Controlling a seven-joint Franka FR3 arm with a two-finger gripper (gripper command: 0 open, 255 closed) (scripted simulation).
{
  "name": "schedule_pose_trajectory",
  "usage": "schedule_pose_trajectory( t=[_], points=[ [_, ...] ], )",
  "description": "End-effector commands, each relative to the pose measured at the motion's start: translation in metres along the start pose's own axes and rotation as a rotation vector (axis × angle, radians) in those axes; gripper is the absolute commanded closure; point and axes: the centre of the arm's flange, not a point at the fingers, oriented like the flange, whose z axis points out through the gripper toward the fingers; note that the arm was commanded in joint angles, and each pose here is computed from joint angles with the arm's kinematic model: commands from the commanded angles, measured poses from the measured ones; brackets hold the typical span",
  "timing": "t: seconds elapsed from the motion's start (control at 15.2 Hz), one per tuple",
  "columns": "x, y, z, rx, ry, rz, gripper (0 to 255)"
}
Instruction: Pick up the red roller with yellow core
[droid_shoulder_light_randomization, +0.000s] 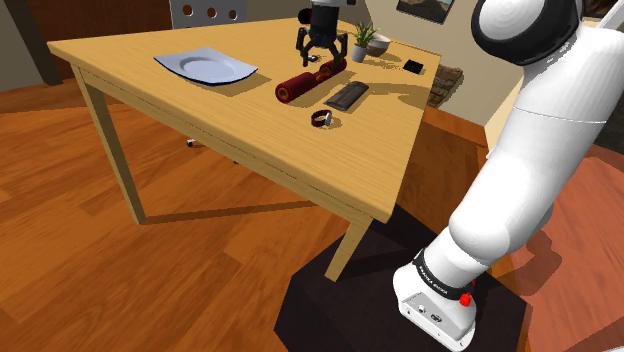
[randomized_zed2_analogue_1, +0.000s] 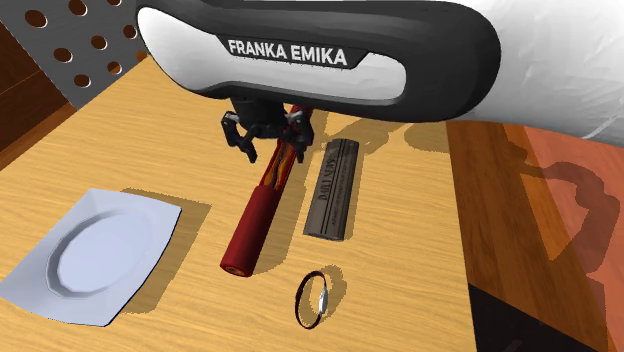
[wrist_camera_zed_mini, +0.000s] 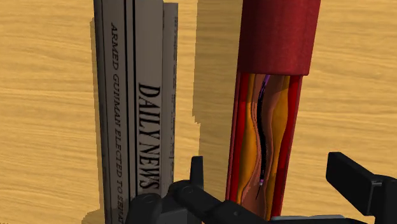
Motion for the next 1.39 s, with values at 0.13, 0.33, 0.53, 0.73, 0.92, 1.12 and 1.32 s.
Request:
schedule_pose_trajectory(
  t=[0.13,0.33,0.53,0.73,0.92,1.12,1.32],
  points=[
    [0.001,-0.003,0.02,0.0,0.0,0.003,0],
    [0.001,-0.003,0.023,0.0,0.0,0.003,255],
    [0.001,-0.003,0.023,0.0,0.0,0.003,255],
    [0.001,-0.003,0.023,0.0,0.0,0.003,255],
    [0.002,-0.003,0.023,0.0,0.0,0.003,255],
    [0.001,-0.001,0.008,0.0,0.0,0.003,255],
    [0.0,0.001,-0.008,0.0,0.0,0.003,255]
  ],
)
